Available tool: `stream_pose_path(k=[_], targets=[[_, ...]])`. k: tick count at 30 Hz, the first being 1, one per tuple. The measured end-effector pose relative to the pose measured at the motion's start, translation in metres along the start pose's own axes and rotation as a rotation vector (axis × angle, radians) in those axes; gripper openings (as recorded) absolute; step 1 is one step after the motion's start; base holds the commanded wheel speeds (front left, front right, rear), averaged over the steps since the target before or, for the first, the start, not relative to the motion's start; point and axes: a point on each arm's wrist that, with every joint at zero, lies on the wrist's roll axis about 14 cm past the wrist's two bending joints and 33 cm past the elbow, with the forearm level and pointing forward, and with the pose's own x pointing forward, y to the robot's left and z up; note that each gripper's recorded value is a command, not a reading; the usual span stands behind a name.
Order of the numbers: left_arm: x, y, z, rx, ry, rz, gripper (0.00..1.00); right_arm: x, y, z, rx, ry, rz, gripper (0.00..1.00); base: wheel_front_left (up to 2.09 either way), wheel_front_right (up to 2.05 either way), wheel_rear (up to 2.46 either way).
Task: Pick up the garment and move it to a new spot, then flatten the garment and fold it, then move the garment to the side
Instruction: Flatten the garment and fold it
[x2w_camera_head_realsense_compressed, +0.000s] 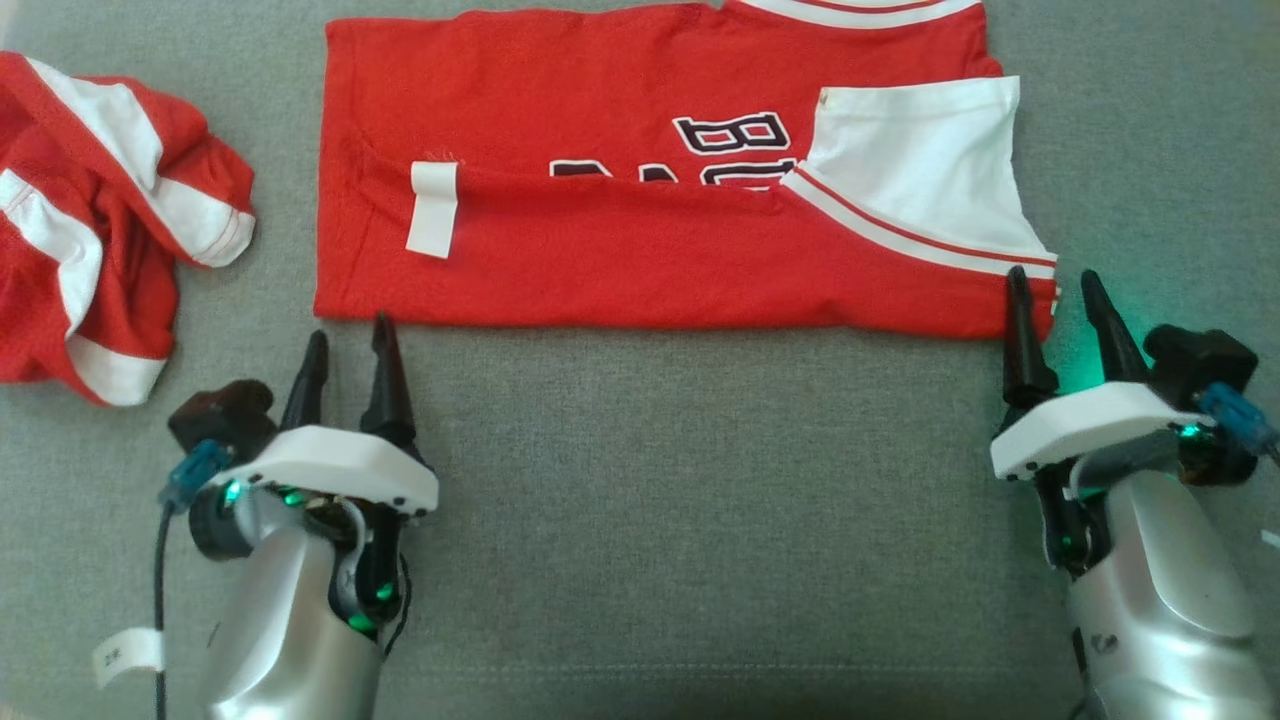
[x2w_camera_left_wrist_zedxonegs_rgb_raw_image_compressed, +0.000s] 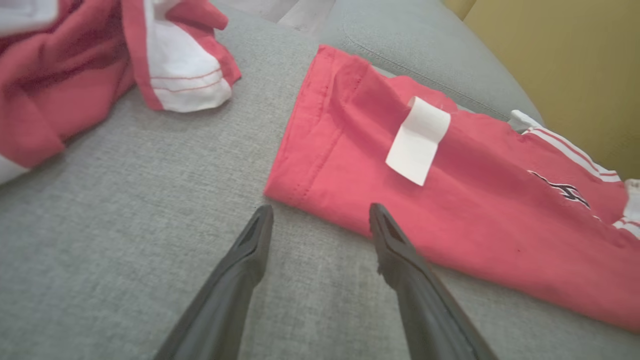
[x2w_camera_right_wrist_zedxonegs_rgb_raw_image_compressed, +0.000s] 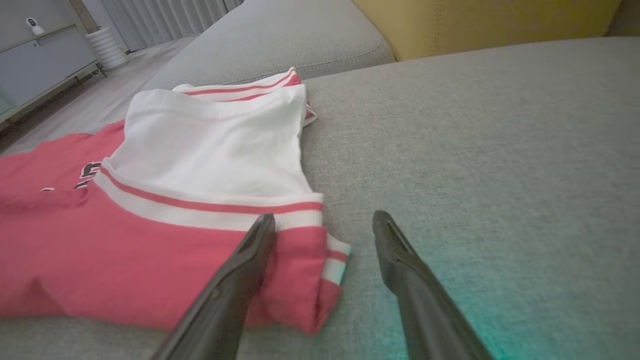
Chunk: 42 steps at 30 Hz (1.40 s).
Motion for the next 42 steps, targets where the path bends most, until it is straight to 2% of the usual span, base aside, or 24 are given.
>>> stream_pose_path(k=[4, 8, 9, 10, 11, 12, 13, 26, 36, 42], targets=[[0.000, -0.003, 0.001, 0.004, -0.004, -0.004, 1.00, 0.000, 0.000, 0.001, 0.006, 0.009, -0.003, 1.00, 0.00, 0.00, 0.00], [-0.001, -0.003, 0.001, 0.006, -0.003, -0.006, 1.00, 0.000, 0.013, -0.008, -0.009, 0.061, 0.038, 1.00, 0.00, 0.00, 0.00], [-0.001, -0.003, 0.001, 0.006, -0.002, -0.004, 1.00, 0.000, 0.017, -0.010, -0.013, 0.074, 0.049, 0.90, 0.00, 0.00, 0.00], [-0.001, -0.002, 0.000, 0.007, 0.001, -0.003, 1.00, 0.000, 0.020, -0.011, -0.015, 0.085, 0.056, 0.74, 0.00, 0.00, 0.00], [-0.002, -0.002, -0.001, 0.007, 0.003, -0.001, 1.00, 0.000, 0.021, -0.013, -0.017, 0.094, 0.060, 0.36, 0.00, 0.00, 0.00], [-0.002, -0.001, -0.002, 0.008, 0.006, 0.000, 1.00, -0.001, 0.022, -0.013, -0.019, 0.098, 0.063, 0.05, 0.00, 0.00, 0.00], [-0.002, -0.001, -0.002, 0.008, 0.009, 0.002, 1.00, -0.001, 0.023, -0.015, -0.022, 0.108, 0.067, 0.00, 0.00, 0.00, 0.00], [-0.001, -0.005, -0.011, 0.007, 0.037, -0.015, 1.00, -0.003, 0.011, -0.001, -0.030, 0.075, 0.033, 0.00, 0.00, 0.00, 0.00], [0.015, -0.018, -0.004, -0.072, 0.022, -0.068, 1.00, 0.001, 0.010, 0.014, -0.064, 0.044, 0.044, 0.00, 0.00, 0.00, 0.00], [0.024, -0.014, -0.010, -0.037, 0.042, -0.052, 1.00, 0.002, 0.011, 0.009, -0.062, 0.059, 0.051, 0.00, 0.00, 0.00, 0.00]])
